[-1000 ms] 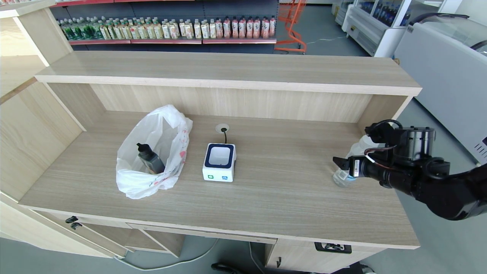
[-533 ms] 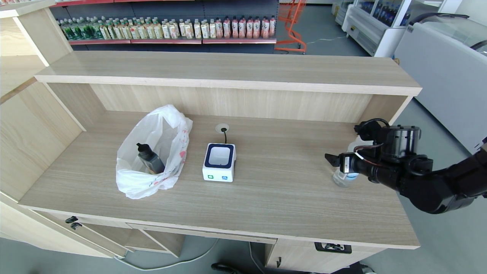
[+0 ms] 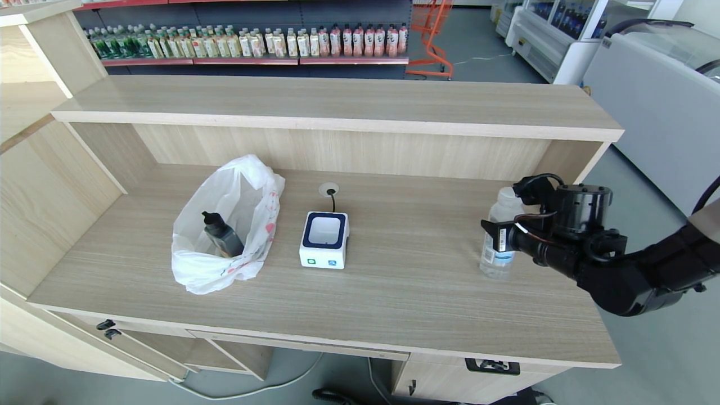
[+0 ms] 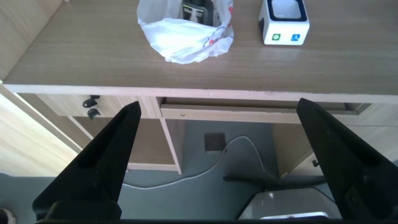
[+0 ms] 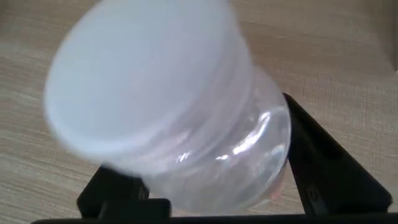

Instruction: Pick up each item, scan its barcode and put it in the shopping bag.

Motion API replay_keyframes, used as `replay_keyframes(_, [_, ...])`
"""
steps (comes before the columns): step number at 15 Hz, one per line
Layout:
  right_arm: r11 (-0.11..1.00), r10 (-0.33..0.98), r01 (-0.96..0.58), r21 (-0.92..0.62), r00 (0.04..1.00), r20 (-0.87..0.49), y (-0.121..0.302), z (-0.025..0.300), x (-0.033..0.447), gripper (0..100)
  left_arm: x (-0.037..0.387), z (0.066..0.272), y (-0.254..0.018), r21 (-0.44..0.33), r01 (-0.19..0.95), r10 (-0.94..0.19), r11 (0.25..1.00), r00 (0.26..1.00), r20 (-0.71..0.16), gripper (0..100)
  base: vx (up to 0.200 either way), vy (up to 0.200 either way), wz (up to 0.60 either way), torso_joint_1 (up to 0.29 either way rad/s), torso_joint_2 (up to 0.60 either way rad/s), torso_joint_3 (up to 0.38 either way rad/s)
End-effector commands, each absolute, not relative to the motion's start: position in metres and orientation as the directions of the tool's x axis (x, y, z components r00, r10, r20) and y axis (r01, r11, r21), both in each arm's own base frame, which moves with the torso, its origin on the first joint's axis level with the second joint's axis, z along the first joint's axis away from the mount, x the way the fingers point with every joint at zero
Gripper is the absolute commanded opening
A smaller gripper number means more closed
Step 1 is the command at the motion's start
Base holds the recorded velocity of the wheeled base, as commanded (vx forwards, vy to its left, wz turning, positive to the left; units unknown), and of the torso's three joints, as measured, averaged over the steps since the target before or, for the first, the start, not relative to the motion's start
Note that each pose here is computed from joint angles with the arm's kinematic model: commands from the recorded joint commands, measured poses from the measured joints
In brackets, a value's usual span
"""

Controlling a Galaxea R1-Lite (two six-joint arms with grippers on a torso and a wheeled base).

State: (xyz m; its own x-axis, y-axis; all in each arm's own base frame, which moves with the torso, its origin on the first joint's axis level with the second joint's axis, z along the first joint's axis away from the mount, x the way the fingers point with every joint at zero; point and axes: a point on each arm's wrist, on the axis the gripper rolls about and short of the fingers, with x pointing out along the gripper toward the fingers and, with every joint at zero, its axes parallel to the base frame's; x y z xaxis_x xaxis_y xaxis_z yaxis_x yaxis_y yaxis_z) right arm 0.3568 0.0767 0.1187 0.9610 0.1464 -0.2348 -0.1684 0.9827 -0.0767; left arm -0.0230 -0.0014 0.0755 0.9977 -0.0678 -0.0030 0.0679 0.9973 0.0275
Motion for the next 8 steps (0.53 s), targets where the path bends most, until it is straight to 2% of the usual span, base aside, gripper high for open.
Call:
replay_keyframes(1, [0.982, 0.147, -0.170, -0.083, 0.961, -0.234, 0.0769, 0.1176, 0.3566, 0, -0.0230, 0.0754, -0.0014, 0.027, 0.068, -0.067, 0.997, 0.998, -0.003, 100, 0.000, 0.000, 0.00, 0.000, 0.00, 0.000])
replay_keyframes(8, [0.978, 0.147, -0.176, -0.108, 0.962, -0.231, 0.0768, 0.1146, 0.3560, 0, -0.0230, 0.0754, -0.0014, 0.027, 0.068, -0.067, 0.997, 0.998, -0.003, 100, 0.000, 0.000, 0.00, 0.000, 0.00, 0.000])
